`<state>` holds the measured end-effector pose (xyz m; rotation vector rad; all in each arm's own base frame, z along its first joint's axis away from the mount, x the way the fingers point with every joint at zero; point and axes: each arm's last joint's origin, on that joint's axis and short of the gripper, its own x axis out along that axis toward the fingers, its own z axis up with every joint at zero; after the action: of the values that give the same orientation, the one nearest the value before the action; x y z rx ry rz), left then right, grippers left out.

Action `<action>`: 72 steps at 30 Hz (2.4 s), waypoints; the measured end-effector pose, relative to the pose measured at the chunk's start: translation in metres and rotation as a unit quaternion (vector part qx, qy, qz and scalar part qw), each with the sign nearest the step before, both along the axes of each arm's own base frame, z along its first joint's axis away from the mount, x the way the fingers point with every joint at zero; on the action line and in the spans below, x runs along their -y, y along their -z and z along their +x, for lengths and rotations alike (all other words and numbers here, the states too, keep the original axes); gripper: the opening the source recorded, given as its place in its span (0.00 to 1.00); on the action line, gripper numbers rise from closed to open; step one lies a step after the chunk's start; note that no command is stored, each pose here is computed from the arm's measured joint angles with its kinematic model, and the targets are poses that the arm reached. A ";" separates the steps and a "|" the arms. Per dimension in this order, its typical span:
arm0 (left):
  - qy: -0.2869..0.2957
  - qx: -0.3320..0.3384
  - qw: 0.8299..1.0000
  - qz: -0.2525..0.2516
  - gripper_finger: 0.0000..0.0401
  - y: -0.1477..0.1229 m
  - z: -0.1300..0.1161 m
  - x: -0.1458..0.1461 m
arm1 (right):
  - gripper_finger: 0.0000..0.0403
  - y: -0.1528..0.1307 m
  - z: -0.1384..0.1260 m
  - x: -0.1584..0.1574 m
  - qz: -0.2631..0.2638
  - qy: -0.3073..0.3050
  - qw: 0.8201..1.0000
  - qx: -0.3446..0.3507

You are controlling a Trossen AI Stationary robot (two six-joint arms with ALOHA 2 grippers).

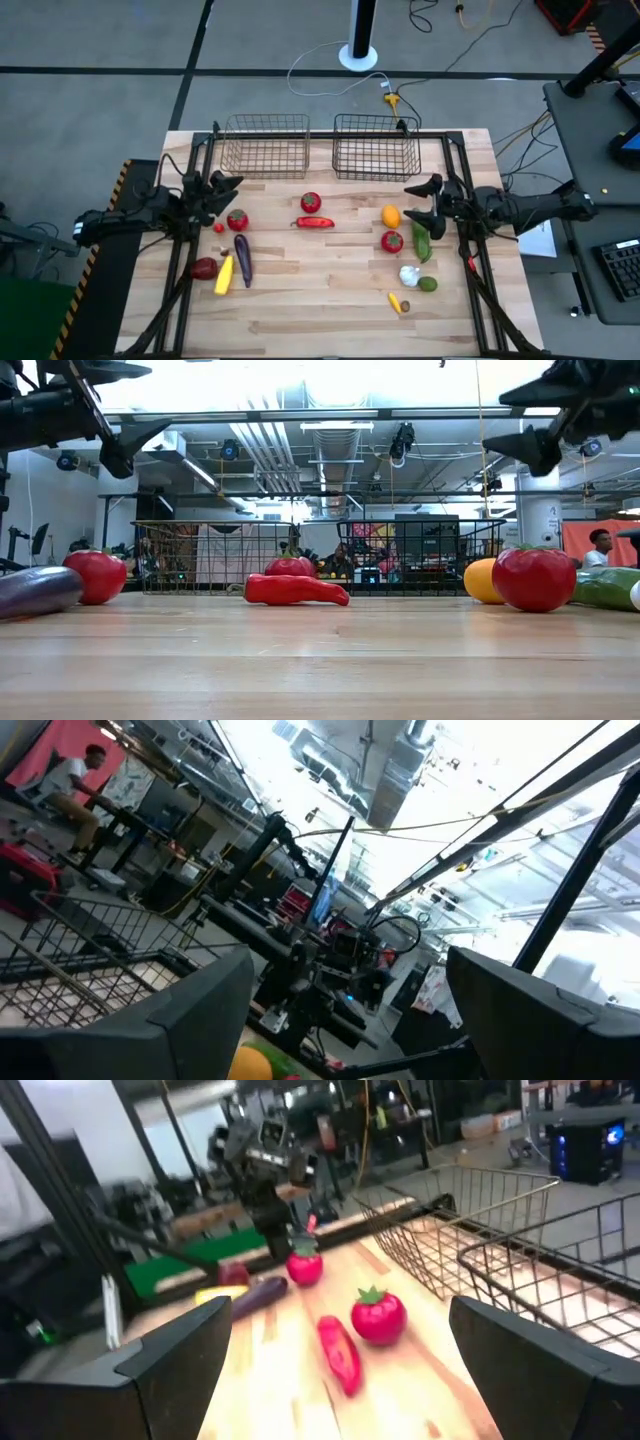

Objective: Sort produce into baskets
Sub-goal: Put the right large red tomato into the right wire basket

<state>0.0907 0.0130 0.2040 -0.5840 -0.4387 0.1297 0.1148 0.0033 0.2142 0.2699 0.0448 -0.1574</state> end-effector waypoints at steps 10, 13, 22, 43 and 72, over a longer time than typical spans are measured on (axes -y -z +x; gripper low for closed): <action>0.001 -0.008 1.000 0.002 0.78 0.001 0.001 0.000 | 0.91 -0.033 0.024 -0.002 -0.023 -0.002 0.981 -0.194; 0.019 -0.006 1.000 0.003 0.78 0.001 0.002 0.001 | 0.91 -0.042 0.031 -0.003 -0.031 -0.004 0.978 -0.208; 0.052 0.057 0.994 0.078 0.78 -0.014 0.005 0.005 | 0.91 -0.045 0.044 -0.003 0.010 0.026 0.962 -0.273; 0.044 -0.259 0.941 0.213 0.78 -0.051 0.063 0.001 | 0.91 -0.044 0.093 -0.048 0.042 -0.022 0.890 -0.453; 0.069 -0.264 0.957 0.095 0.78 -0.049 0.100 0.000 | 0.91 0.018 0.098 -0.069 0.015 0.020 0.818 -0.574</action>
<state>0.1906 0.0131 0.2531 -0.3671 0.1089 0.1024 0.2131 0.0721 0.1963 0.1732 1.2563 -0.3454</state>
